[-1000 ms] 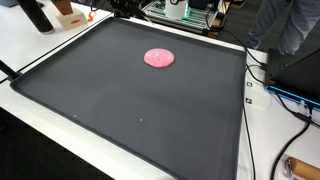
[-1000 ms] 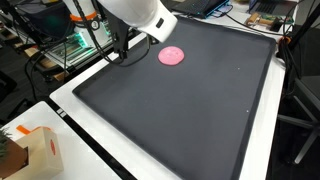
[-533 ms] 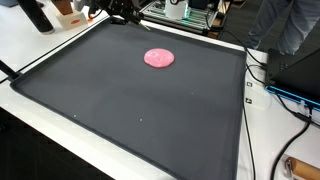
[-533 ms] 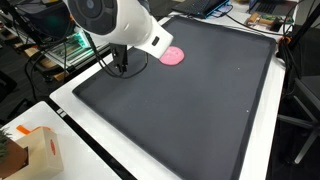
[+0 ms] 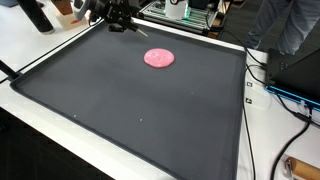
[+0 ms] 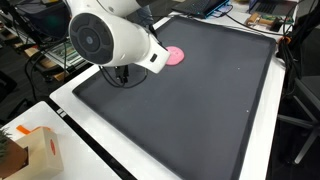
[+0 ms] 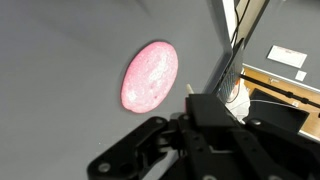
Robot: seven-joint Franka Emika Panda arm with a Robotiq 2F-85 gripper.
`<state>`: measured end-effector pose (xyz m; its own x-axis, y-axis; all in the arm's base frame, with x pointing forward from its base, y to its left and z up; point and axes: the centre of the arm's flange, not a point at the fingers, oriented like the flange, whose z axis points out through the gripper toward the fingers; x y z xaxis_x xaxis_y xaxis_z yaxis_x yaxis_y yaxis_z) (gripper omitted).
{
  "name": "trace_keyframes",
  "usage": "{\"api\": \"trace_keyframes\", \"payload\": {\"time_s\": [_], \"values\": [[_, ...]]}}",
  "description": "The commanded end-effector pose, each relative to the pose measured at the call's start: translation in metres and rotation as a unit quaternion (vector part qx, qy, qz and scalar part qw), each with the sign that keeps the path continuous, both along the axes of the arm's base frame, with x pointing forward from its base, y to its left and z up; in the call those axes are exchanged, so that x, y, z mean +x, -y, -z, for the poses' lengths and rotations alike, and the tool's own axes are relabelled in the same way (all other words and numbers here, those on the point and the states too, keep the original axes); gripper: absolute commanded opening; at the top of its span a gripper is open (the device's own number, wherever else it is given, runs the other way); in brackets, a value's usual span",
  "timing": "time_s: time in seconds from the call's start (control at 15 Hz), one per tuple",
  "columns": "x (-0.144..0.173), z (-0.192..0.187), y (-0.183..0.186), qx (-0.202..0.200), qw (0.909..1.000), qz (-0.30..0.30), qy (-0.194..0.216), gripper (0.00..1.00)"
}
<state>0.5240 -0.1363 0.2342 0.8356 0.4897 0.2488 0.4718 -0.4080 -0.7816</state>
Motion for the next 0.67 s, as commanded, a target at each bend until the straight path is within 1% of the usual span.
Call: {"api": "trace_keyframes", "payload": {"time_s": [0.0,0.33,0.6], "values": [[0.006,0.016,0.006,0.006,0.9997,0.021,0.008,0.03],[0.008,0.028,0.008,0.001,0.9994,0.034,0.004,0.03],[0.01,0.033,0.008,-0.011,0.999,0.043,0.004,0.03]]}}
